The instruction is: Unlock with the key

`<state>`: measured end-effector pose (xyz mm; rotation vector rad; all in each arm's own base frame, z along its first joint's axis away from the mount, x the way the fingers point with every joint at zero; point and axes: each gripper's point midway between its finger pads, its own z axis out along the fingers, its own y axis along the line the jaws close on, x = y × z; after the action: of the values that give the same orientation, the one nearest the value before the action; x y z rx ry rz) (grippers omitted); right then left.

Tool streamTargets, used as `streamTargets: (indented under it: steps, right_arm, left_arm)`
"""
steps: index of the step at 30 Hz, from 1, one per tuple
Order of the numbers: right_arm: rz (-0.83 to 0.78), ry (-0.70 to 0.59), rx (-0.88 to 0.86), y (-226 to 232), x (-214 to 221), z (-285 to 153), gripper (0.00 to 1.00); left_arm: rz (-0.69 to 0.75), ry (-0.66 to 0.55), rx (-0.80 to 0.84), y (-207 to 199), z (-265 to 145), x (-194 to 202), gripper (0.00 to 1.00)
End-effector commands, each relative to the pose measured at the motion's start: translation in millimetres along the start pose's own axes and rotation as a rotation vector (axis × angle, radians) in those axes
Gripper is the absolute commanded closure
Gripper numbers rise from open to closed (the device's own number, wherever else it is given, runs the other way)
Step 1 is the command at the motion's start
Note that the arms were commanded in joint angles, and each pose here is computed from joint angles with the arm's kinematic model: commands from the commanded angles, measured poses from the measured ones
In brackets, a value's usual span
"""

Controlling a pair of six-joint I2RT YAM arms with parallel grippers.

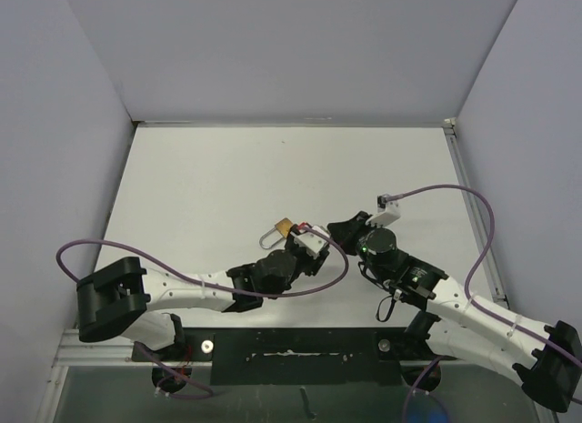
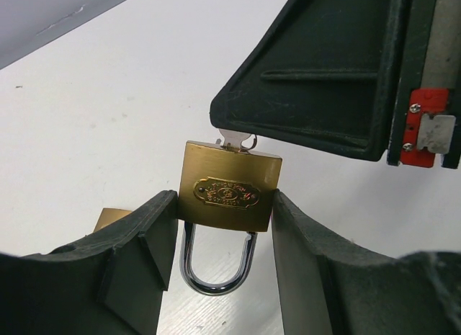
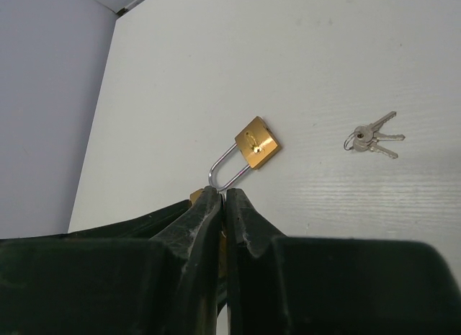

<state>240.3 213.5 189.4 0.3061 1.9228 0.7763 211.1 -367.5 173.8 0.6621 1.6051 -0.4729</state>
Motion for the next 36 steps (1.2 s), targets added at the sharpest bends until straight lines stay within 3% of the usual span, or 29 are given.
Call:
streamTargets:
  steps: [1,3,6,11,12,16,18,27,36]
  right_arm:
    - [0.023,-0.036,0.002,6,-10,1,1.0]
    - [0.015,-0.044,-0.007,7,-12,0,0.99]
    - [0.042,-0.075,0.01,3,-17,-1,0.83]
    - [0.062,-0.112,0.003,0,-25,-7,0.78]
    - [0.052,-0.11,0.001,1,-25,-7,0.73]
    - [0.022,-0.122,-0.027,9,-34,-12,0.4]
    - [0.014,-0.137,-0.046,11,-39,-16,0.33]
    - [-0.074,-0.127,-0.072,7,-38,-29,0.36]
    - [-0.1,-0.168,0.036,-21,-49,-42,0.34]
  left_arm:
    - [-0.099,-0.206,0.041,-18,3,-77,1.0]
    - [-0.097,-0.203,0.043,-18,3,-76,1.0]
    - [-0.094,-0.197,0.046,-18,2,-72,1.0]
    - [-0.098,-0.183,0.043,-16,0,-65,1.0]
    - [-0.098,-0.18,0.044,-16,0,-64,1.0]
    - [-0.1,-0.172,0.042,-14,0,-60,1.0]
    - [-0.1,-0.168,0.052,-13,-1,-58,1.0]
    - [-0.119,-0.178,0.172,-7,-9,-64,1.0]
    - [-0.141,-0.083,0.217,14,-10,-53,1.0]
